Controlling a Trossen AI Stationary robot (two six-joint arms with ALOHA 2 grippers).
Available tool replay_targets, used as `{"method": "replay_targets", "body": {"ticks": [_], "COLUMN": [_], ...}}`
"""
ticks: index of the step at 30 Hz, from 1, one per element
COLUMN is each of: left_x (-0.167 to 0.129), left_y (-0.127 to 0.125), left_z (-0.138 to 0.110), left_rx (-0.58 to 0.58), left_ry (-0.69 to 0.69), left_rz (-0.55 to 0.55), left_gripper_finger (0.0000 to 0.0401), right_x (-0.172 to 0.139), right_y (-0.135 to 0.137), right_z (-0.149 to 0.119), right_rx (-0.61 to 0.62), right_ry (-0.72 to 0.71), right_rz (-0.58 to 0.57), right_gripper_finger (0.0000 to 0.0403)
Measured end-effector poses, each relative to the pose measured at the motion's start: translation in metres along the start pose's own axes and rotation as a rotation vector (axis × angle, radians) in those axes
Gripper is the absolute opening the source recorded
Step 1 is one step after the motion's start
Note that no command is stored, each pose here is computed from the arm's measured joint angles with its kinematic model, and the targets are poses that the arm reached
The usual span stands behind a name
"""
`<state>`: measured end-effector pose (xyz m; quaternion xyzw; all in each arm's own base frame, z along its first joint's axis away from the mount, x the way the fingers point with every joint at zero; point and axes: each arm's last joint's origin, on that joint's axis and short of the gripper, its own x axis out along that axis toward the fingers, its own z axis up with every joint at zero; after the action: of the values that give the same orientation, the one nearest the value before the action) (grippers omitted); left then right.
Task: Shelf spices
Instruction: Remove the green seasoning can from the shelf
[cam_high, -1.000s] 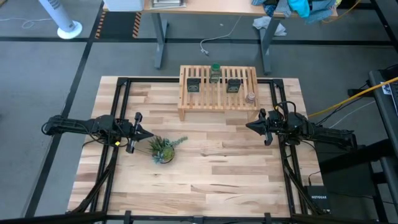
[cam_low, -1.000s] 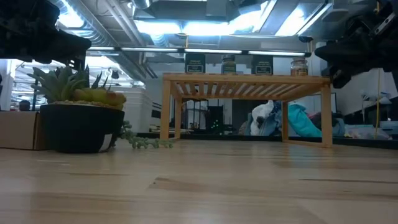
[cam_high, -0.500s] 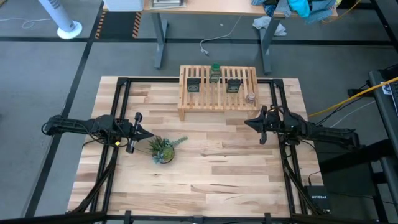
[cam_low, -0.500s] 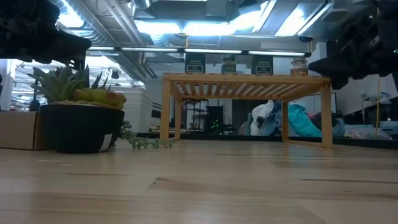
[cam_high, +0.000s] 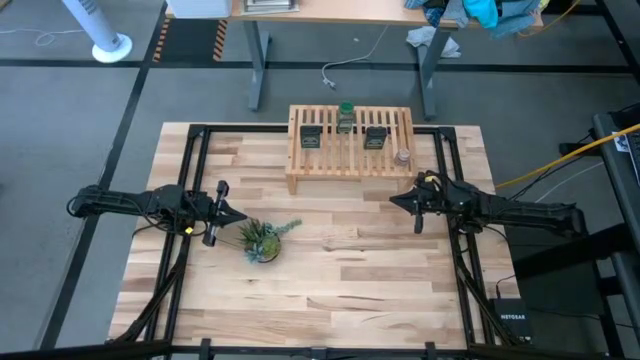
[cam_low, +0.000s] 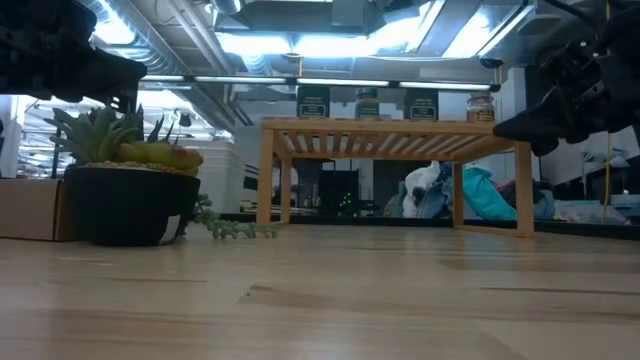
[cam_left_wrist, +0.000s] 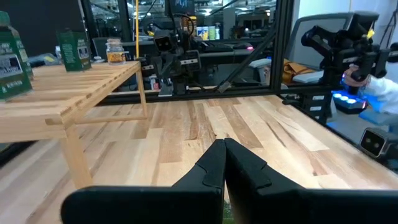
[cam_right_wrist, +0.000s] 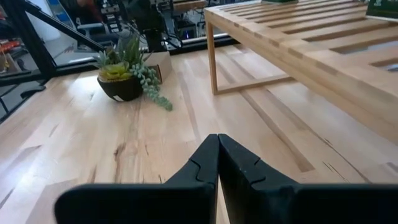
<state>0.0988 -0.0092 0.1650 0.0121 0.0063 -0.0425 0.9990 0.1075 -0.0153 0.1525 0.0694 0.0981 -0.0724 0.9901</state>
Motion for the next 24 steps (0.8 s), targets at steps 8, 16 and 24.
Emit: {"method": "replay_targets", "body": {"ticks": [8, 16, 24], "left_x": [-0.001, -0.003, 0.005], "left_y": [0.0, 0.006, 0.01], "left_z": [0.012, 0.023, 0.014], "left_rx": [0.073, 0.231, -0.017], "left_ry": [-0.13, -0.214, -0.121], "left_rz": [0.014, 0.227, 0.337], "left_gripper_finger": [0.0, 0.0, 0.0], "right_x": [0.0, 0.0, 0.0], "right_y": [0.0, 0.0, 0.0], "right_z": [0.0, 0.0, 0.0], "right_rx": [0.001, 0.001, 0.001], "right_ry": [-0.006, -0.008, -0.009], "right_rz": [0.0, 0.001, 0.0], "right_gripper_finger": [0.0014, 0.0014, 0.0014]}}
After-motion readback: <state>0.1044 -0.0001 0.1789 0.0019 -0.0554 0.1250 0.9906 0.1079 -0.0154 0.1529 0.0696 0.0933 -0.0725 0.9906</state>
